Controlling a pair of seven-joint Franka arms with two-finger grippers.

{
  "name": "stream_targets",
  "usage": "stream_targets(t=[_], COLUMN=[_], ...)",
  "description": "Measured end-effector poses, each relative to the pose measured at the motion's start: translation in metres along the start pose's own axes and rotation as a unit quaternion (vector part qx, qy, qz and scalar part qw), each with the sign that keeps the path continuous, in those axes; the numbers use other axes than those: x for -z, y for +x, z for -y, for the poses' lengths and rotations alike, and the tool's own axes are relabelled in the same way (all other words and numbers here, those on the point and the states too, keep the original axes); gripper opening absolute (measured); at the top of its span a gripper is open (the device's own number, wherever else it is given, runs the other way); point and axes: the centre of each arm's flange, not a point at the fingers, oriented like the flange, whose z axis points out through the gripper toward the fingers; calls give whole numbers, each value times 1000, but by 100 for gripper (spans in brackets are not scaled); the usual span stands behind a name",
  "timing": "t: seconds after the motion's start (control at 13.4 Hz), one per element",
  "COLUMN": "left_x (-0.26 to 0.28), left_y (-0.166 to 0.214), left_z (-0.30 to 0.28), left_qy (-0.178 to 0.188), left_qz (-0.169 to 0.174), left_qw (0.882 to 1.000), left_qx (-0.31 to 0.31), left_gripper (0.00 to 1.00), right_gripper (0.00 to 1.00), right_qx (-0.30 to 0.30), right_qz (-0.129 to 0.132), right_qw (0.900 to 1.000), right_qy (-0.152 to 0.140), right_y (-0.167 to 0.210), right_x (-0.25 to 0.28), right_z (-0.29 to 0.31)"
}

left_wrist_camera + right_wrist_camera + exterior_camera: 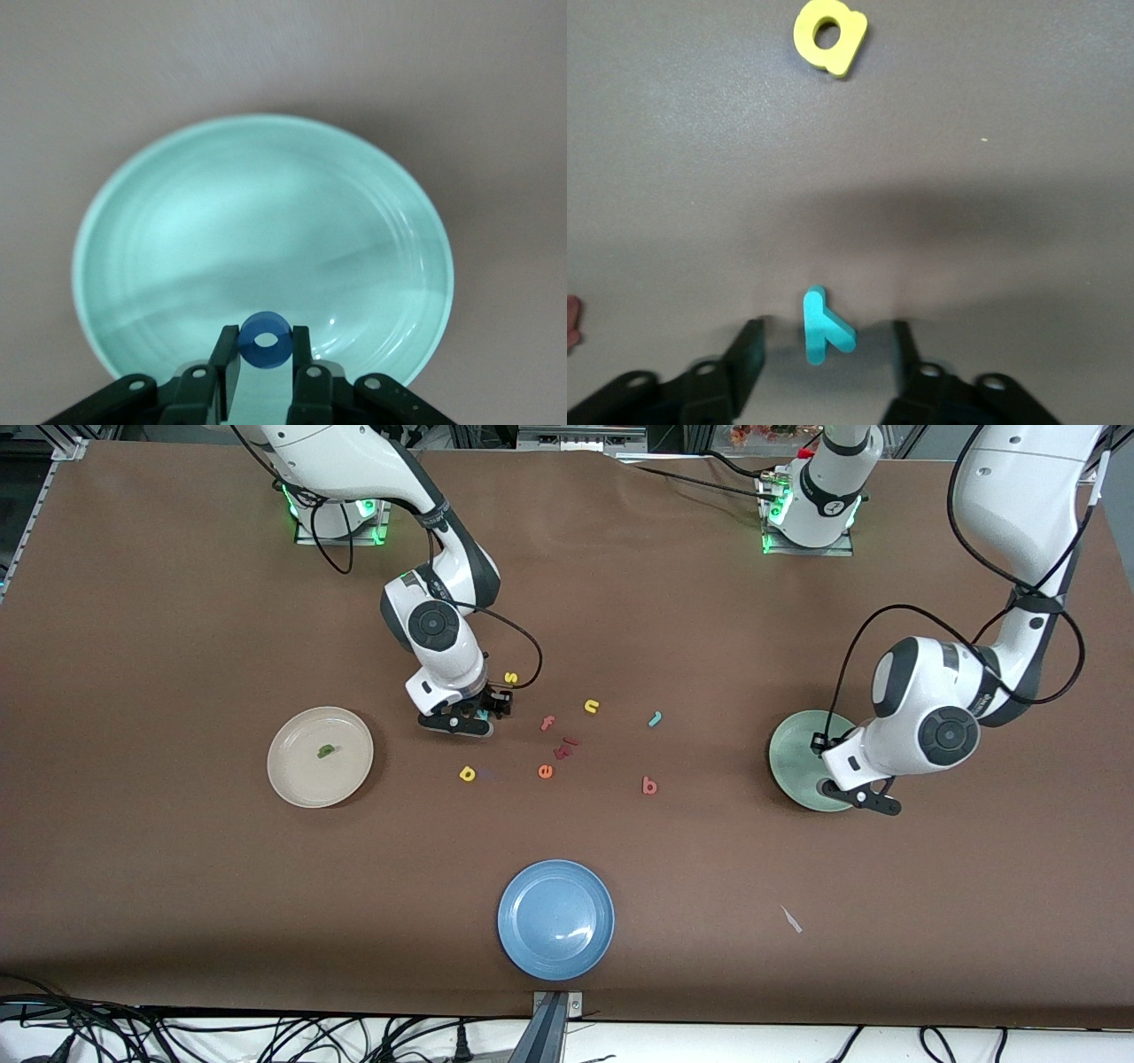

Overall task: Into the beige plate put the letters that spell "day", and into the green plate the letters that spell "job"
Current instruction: 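Drop the blue o on the green plate while the right gripper reaches the cyan k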

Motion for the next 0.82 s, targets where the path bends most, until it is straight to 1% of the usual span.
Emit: stream_targets(t=[0.15, 0.22, 0.3, 0.37, 0.6, 0.75, 0.82], left_x=[-19, -23, -24, -24, -14, 14, 32], left_y=[0, 0, 0, 0, 6, 14, 17], left_z=[1, 3, 3, 3, -5, -33, -49], left_qy=[-5, -7, -7, -7, -8, -10, -10], left_qz=[10, 12, 13, 12, 2, -4, -5], left_qw=[1000, 1000, 1000, 1000, 1000, 1000, 999], left_qx=[1, 1, 1, 0, -8, -29, -35], left_gripper=[28, 28, 32, 42, 71, 94, 100], right_gripper=[35, 28, 28, 25, 25, 25, 25], right_qx=[-2, -2, -2, -2, -5, -15, -17], right_qz=[-1, -1, -1, -2, -4, 13, 23], right_qw=[1000, 1000, 1000, 1000, 1000, 1000, 999], right_qy=[0, 0, 0, 1, 2, -11, -19], right_y=[2, 2, 2, 3, 9, 26, 37], right_x=[0, 1, 1, 1, 6, 22, 33], right_z=[-1, -2, -2, -2, -1, -1, -2])
